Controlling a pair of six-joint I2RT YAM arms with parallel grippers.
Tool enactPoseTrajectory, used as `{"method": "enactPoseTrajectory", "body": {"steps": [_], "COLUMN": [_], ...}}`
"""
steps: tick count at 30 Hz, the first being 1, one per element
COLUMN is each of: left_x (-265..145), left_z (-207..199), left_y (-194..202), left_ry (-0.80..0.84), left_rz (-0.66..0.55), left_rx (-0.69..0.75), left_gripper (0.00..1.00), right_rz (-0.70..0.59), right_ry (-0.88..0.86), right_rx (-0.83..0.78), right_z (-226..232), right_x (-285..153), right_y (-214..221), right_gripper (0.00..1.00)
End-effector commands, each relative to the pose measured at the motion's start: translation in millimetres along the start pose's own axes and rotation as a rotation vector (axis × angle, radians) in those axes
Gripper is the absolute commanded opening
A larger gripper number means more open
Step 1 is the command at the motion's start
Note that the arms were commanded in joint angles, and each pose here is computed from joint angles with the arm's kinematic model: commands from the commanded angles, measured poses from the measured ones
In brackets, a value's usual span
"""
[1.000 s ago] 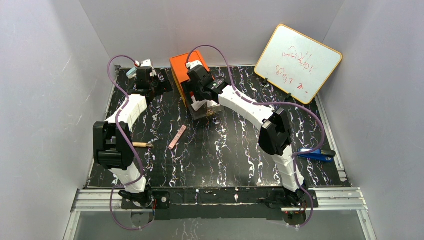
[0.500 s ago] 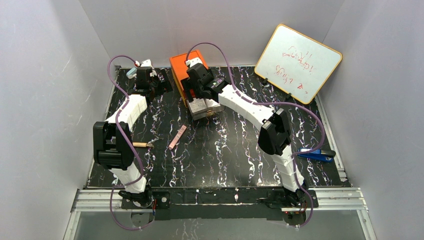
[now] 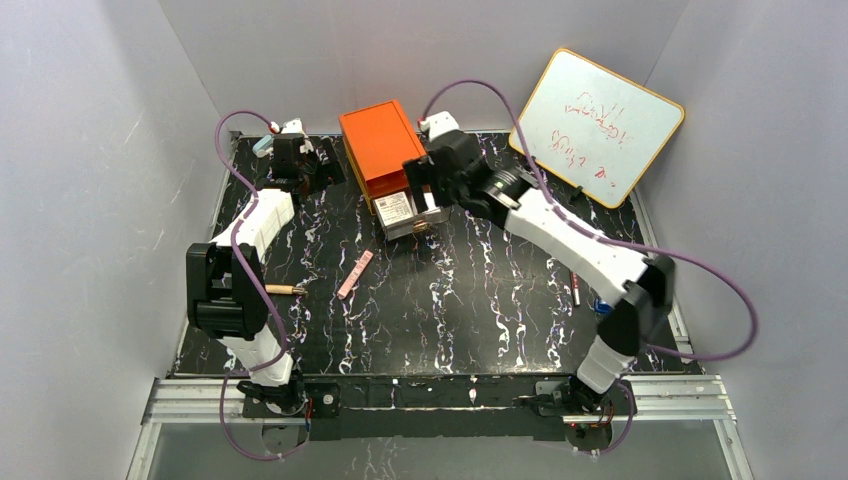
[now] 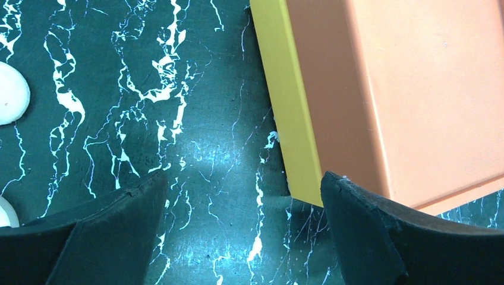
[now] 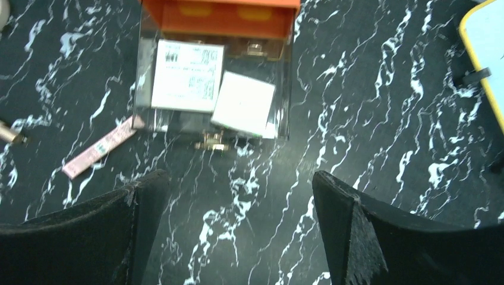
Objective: Organize the makeup
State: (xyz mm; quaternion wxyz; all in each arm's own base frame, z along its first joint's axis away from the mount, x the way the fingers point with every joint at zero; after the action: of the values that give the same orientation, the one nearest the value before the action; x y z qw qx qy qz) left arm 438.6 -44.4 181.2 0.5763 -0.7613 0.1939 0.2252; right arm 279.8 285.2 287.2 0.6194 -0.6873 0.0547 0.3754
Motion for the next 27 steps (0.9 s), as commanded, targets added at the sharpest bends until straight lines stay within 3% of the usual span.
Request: {"method": "enactPoseTrajectory", "body": {"steps": [1, 11, 27], "left_x": [-8, -16, -16], "left_z": [4, 4, 6], "left_y": [-7, -12, -9], "left_ry": [-0.028, -0.03, -0.041], "left_rz": [-0.012, -0.023, -0.012], "left_rx": [0.005, -0.001, 0.012], "left_gripper": [0.98, 0.98, 0.98], "right_rz": [0.096, 0.122, 0.025], "right_ry": [-0.134, -0.119, -0.077], "right_rx": [0.036, 0.063, -0.005], "right_z": [16, 22, 24], "right_x": [5, 50, 119], "right_y": [48, 77, 24], "right_gripper": [0.99, 0.99, 0.99]}}
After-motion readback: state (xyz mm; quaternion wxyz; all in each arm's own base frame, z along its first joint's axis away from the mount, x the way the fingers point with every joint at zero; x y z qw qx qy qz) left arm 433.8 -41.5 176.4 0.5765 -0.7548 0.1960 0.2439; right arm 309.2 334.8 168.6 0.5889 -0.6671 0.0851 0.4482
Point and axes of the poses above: each gripper's point midway between its finger pads, its own x axis out along the fingers, its own z axis along the line the jaws close on, y = z × x, the point moved 5 cm from there along -x, back along the fingers, and after that the axes turned 3 degrees about x, right-handed, at the moved point
